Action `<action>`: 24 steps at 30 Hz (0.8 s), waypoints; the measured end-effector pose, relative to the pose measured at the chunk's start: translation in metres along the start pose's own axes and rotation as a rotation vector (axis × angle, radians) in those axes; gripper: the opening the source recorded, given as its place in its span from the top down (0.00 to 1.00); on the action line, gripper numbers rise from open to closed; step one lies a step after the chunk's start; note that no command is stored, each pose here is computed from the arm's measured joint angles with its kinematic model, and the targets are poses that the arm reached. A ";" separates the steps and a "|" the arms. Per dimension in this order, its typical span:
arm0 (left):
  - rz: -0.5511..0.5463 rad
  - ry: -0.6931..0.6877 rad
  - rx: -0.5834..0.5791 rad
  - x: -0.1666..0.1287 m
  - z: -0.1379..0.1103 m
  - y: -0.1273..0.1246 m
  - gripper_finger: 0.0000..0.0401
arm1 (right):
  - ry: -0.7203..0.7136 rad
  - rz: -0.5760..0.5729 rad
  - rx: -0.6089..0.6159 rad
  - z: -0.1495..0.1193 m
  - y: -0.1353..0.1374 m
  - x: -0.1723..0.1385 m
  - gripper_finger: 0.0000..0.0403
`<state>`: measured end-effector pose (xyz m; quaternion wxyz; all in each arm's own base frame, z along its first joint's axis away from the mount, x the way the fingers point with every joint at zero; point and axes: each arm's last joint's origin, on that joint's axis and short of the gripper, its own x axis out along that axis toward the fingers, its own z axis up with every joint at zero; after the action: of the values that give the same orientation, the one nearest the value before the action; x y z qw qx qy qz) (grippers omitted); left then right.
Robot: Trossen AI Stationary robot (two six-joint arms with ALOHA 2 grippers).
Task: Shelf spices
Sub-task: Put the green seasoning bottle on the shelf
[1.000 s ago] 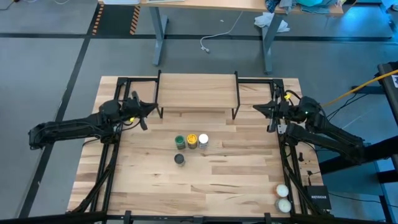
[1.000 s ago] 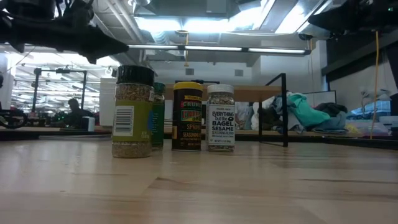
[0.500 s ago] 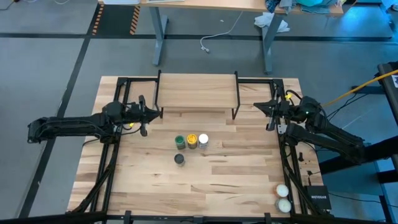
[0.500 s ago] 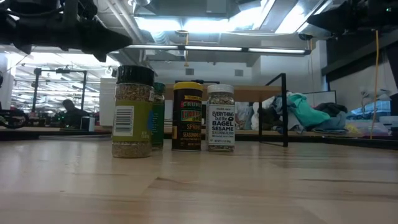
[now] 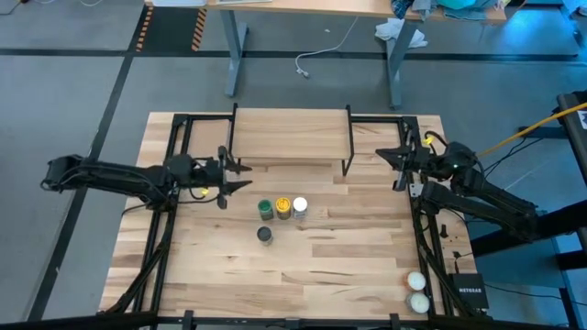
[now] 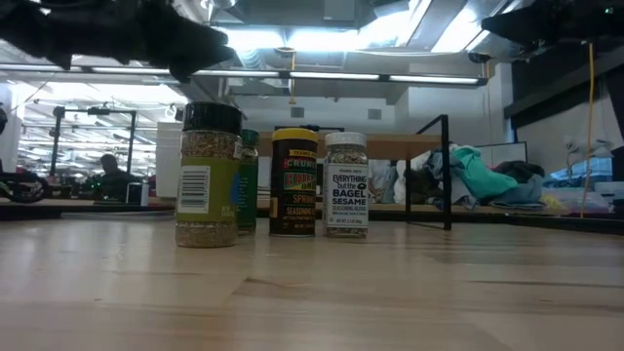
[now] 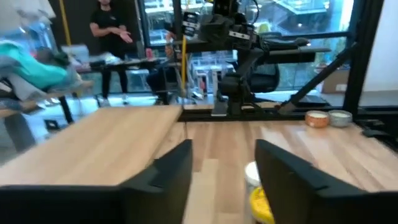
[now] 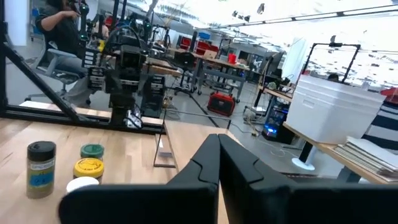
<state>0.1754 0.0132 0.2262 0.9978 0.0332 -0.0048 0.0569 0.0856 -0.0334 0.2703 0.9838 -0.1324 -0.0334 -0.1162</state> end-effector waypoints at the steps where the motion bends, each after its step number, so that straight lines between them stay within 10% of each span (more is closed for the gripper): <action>1: -0.011 0.019 -0.017 0.003 0.002 -0.003 0.53 | 0.000 -0.017 0.000 0.001 -0.001 0.000 0.98; 14: 0.036 0.565 0.033 0.041 0.068 -0.022 0.44 | -0.023 -0.119 -0.014 0.019 -0.007 -0.005 0.99; 24: -0.167 0.720 0.018 0.072 0.053 -0.043 0.37 | -0.038 -0.095 -0.020 0.020 -0.006 -0.005 0.99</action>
<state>0.2518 -0.0244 0.2771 0.9365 0.0200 0.3496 -0.0165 0.0785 -0.0327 0.2905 0.9750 -0.1424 -0.0571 -0.1608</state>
